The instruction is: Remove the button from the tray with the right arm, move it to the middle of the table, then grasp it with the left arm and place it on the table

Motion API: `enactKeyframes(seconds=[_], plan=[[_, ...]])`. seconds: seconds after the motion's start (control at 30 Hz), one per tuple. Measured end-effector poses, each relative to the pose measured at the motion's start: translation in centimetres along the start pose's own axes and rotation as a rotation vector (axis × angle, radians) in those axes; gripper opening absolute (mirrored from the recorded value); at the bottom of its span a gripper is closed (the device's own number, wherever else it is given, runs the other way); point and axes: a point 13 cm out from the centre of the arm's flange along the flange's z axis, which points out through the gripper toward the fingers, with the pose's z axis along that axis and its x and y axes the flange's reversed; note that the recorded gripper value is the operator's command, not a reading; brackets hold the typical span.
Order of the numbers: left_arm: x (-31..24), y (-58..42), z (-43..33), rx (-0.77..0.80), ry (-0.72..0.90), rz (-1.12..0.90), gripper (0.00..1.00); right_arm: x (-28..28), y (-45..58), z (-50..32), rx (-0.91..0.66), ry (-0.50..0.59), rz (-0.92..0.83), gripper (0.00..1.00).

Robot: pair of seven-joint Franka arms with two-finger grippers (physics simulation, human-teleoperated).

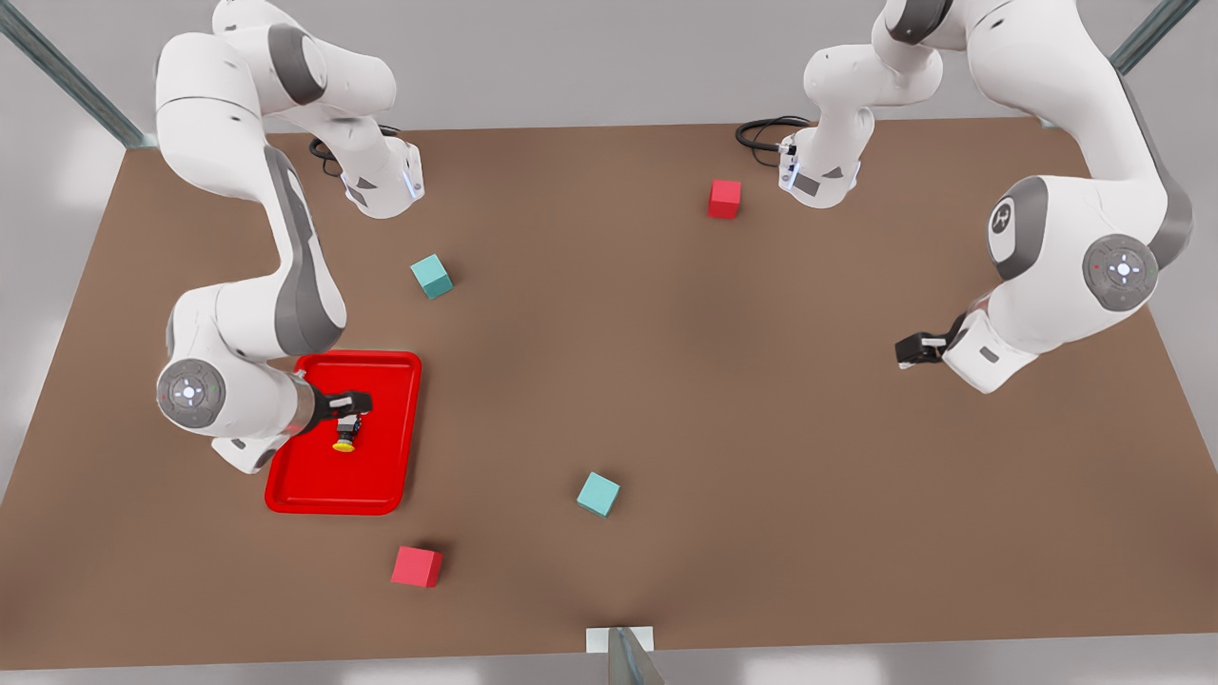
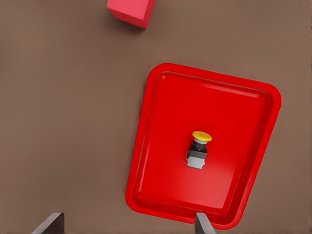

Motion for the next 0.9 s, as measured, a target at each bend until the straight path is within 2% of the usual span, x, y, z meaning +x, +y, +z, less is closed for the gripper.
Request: enactKeyframes(seconds=[0.23,0.4,0.53,0.6,0.73,0.9], plan=[[2.1,-0.8,-2.1,-0.002,0.014,0.002,1.00,-2.4,-3.7,11.2,0.017,0.094,0.070,1.00],[2.9,-2.8,-1.5,-0.005,0.050,0.028,1.00,-3.0,-9.7,16.2,-0.015,0.084,0.174,1.00],[2.4,-3.8,-0.2,-0.008,0.060,0.039,1.00,-4.8,-11.0,8.9,0.006,-0.076,0.194,1.00],[2.3,-4.0,-0.4,-0.008,0.052,0.039,1.00,-3.5,-11.7,5.4,-0.010,-0.134,0.201,1.00],[2.2,-4.9,-0.4,-0.008,0.045,0.049,1.00,1.8,-9.4,10.0,0.015,-0.100,0.171,1.00],[2.2,-5.6,-0.4,-0.009,0.038,0.057,1.00,1.4,-7.2,12.6,0.011,-0.129,0.147,1.00]])
